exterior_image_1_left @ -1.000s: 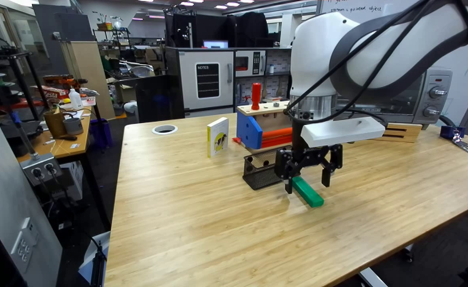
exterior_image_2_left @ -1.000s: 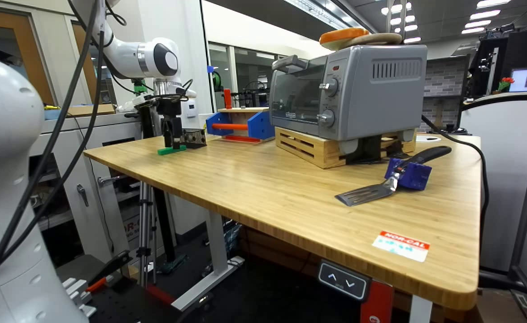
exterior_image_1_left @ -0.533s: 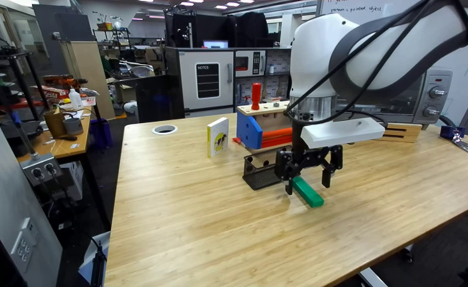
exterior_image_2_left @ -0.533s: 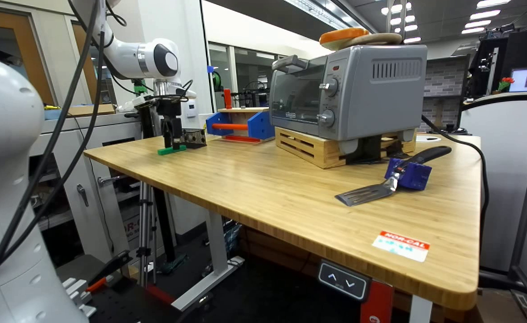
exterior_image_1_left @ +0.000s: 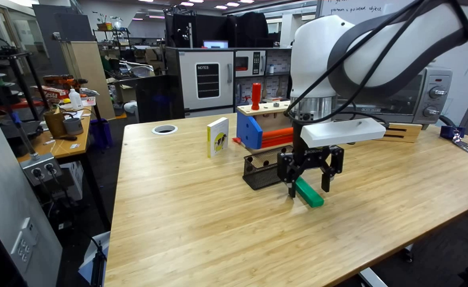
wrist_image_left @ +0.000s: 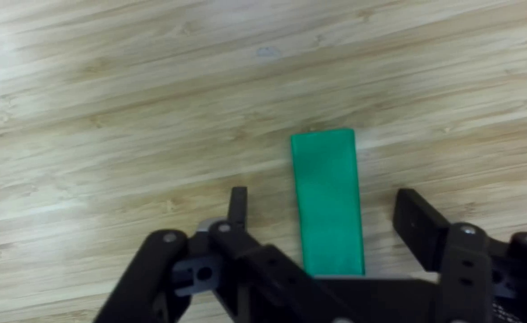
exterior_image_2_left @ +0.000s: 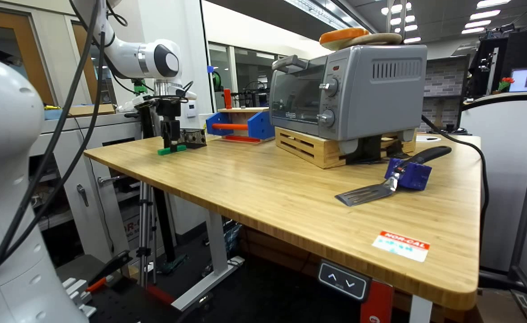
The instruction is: Place the green block in the black box
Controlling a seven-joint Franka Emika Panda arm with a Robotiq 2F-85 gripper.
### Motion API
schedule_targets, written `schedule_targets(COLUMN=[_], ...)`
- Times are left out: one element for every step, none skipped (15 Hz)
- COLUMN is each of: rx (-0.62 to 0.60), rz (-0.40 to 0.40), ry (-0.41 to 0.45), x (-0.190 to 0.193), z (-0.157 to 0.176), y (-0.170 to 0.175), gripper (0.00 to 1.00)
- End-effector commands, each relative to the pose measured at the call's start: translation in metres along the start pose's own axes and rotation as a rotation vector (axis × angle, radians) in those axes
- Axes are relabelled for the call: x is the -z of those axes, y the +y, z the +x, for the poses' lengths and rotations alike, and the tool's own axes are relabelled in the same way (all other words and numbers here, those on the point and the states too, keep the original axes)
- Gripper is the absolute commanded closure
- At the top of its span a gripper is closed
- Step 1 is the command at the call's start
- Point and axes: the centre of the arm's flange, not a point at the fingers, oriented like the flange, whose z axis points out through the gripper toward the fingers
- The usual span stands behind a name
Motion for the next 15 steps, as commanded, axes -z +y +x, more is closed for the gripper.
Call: schedule_targets(rx=[-0.024,-0.027,-0.028,-0.029,-0.03,-0.031,-0.03,-0.031,-0.033,-0.034,-0.036,-0.042,-0.049,-0.057,-0.06], rz=[-0.006,-0.003,0.0,0.002,0.004,0.006,0.006,0.003,0.001,-0.002,-0.005,-0.011,-0.011,-0.014,-0.016], ry=[-0.027,-0.027,-0.029,-0.031,-0.032,-0.032,-0.033,-0.032,-0.032,-0.031,-0.028,-0.028,-0.028,-0.025,-0.021], x=[0.0,0.001,0.001,0.001,0.001,0.002,0.002,0.003,0.004,0.004,0.005,0.006,0.007,0.009,0.012], z=[0.004,0.005,0.005,0.005,0.005,0.005,0.005,0.005,0.005,0.005,0.005,0.005,0.004,0.003,0.001], y=[0.001,0.001,0.0,0.0,0.0,-0.001,0.0,0.0,0.0,0.001,0.001,0.002,0.003,0.004,0.006], gripper=[0.45,0.52,0.59,0.61,0.64,0.7,0.82,0.83,0.79,0.75,0.8,0.81,0.81,0.83,0.9])
